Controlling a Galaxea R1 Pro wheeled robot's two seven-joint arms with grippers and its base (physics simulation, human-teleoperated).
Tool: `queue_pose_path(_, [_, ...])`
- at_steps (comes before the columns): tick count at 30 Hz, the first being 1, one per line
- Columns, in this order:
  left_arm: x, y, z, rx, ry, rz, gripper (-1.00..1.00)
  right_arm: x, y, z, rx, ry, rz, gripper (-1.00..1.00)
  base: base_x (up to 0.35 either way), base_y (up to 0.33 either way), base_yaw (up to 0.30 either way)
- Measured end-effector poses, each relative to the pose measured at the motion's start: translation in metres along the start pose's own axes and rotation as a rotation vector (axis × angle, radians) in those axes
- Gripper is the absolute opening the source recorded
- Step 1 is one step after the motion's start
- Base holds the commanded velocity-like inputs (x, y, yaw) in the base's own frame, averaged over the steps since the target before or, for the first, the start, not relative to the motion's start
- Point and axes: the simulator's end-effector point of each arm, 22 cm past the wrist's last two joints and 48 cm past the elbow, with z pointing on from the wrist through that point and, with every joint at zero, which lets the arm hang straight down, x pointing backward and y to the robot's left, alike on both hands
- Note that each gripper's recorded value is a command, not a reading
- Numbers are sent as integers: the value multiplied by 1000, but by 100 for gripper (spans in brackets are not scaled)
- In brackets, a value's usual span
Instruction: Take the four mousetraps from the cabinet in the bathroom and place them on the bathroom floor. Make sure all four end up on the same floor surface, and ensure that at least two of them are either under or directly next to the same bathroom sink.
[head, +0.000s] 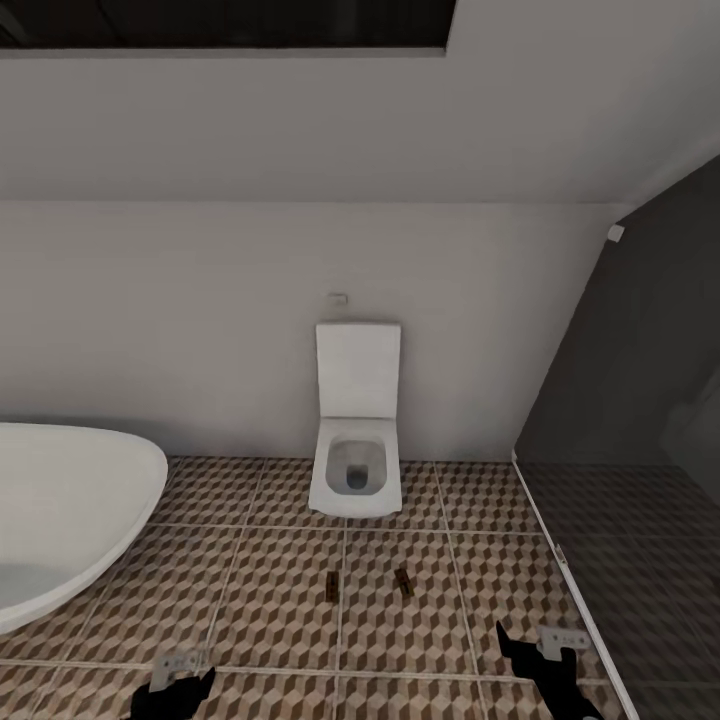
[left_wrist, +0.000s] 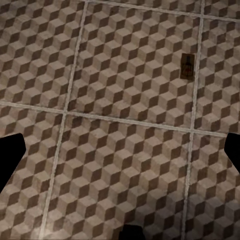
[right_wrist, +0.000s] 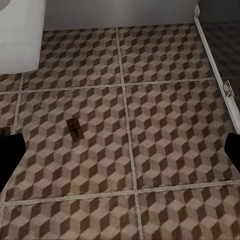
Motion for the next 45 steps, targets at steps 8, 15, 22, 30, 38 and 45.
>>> queue_pose_path(8, [5,1,-2,-15,-1,-1,100,3,0,-1,1,8,1,100,0,0,0])
queue_pose_path(15, [6,1,-2,-18,1,-2,100,5,0,-2,2,12,1,100,0,0,0])
queue_pose_path(22, [7,1,-2,-18,2,-3,100,5,0,-2,3,13,1,100,0,0,0])
queue_pose_path(30, [8,1,-2,-19,3,-3,100,5,0,-2,4,13,1,100,0,0,0])
queue_pose_path(38, [8,1,-2,-19,4,-3,100,5,0,-2,4,13,1,100,0,0,0])
queue_pose_path(45, [8,1,-2,-19,4,-3,100,5,0,-2,4,13,1,100,0,0,0])
